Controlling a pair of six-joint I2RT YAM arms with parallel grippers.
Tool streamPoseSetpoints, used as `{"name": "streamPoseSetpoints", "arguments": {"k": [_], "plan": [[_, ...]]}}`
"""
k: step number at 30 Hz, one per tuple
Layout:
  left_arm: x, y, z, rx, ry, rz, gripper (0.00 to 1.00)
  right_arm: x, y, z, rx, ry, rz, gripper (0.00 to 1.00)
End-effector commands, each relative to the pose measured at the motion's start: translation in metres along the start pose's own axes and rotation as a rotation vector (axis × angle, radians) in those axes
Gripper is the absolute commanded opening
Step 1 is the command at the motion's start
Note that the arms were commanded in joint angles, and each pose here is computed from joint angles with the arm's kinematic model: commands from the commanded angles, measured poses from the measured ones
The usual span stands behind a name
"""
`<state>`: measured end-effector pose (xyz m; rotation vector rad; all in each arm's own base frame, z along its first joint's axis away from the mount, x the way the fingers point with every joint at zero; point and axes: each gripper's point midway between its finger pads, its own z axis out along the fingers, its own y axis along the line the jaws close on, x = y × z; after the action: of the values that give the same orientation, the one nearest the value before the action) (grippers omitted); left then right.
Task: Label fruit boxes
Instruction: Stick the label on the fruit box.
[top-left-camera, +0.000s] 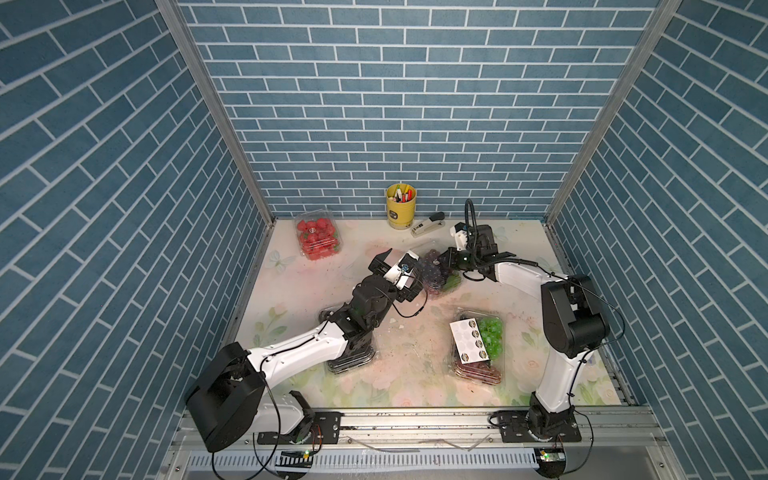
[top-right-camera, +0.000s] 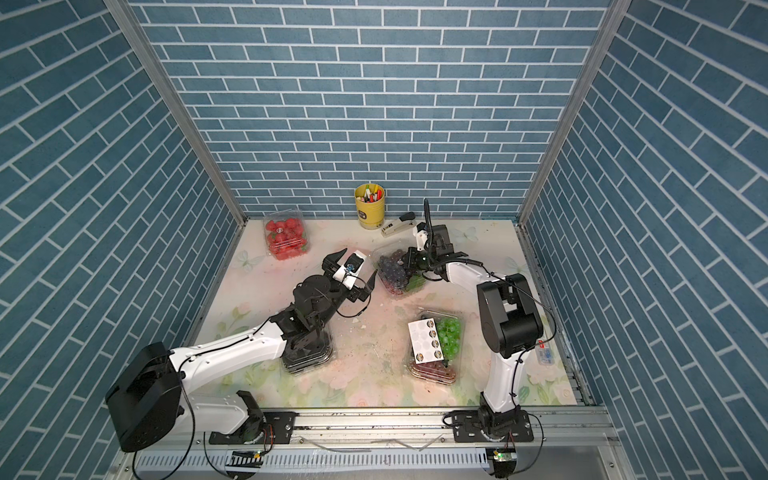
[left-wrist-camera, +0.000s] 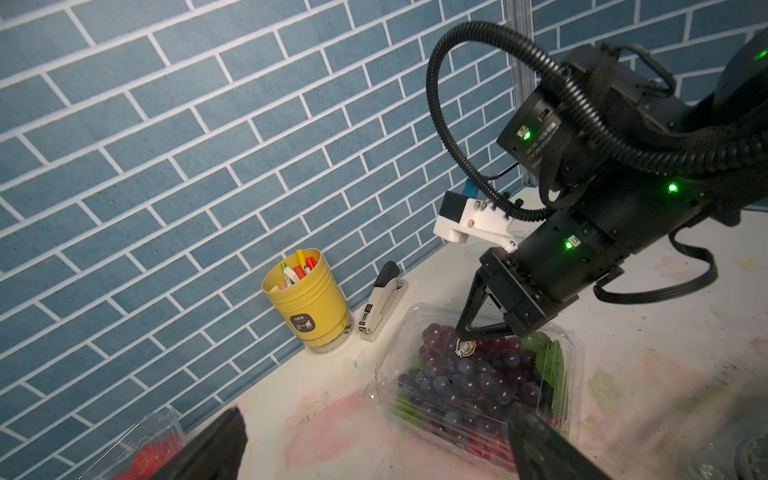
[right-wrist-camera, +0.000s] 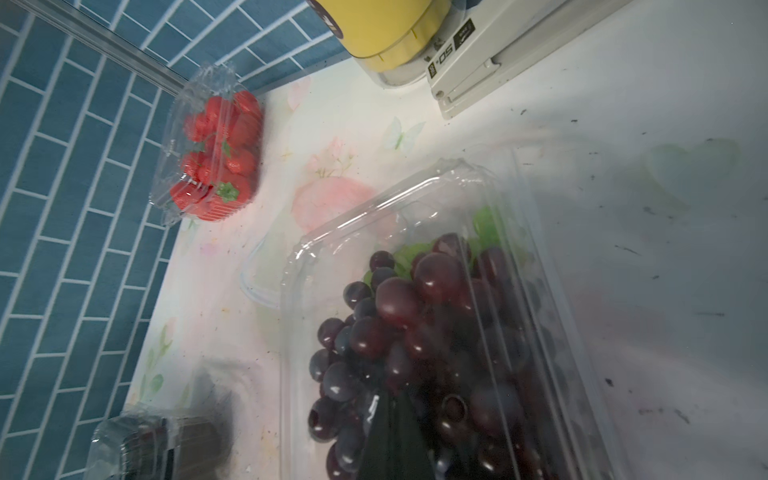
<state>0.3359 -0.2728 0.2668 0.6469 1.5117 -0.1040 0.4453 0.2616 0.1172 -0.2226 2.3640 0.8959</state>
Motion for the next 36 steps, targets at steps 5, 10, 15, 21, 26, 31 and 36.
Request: {"name": "streamPoseSetpoints", "arguments": {"k": [5, 10, 15, 21, 26, 31, 36], "plan": [[-0.007, 0.003, -0.008, 0.006, -0.028, -0.044, 1.0, 0.022, -0.02, 0.008, 0.134, 0.077, -0.103, 0.0], [-0.01, 0.003, -0.01, 0.01, -0.038, -0.053, 1.0, 0.02, -0.017, 0.002, 0.157, 0.081, -0.115, 0.08], [-0.011, 0.005, -0.012, 0.005, -0.049, -0.06, 1.0, 0.016, -0.016, -0.004, 0.206, 0.085, -0.153, 0.27], [-0.013, 0.005, -0.015, 0.009, -0.055, -0.065, 1.0, 0.004, -0.01, -0.013, 0.222, 0.061, -0.173, 0.39], [-0.013, 0.005, -0.015, 0.013, -0.059, -0.074, 1.0, 0.011, -0.015, -0.007, 0.231, 0.1, -0.163, 0.35], [-0.017, 0.006, -0.017, 0.013, -0.072, -0.08, 1.0, 0.017, -0.023, -0.003, 0.262, 0.125, -0.165, 0.21], [-0.011, 0.005, -0.02, 0.016, -0.069, -0.08, 1.0, 0.025, -0.034, 0.0, 0.323, 0.17, -0.186, 0.14]]}}
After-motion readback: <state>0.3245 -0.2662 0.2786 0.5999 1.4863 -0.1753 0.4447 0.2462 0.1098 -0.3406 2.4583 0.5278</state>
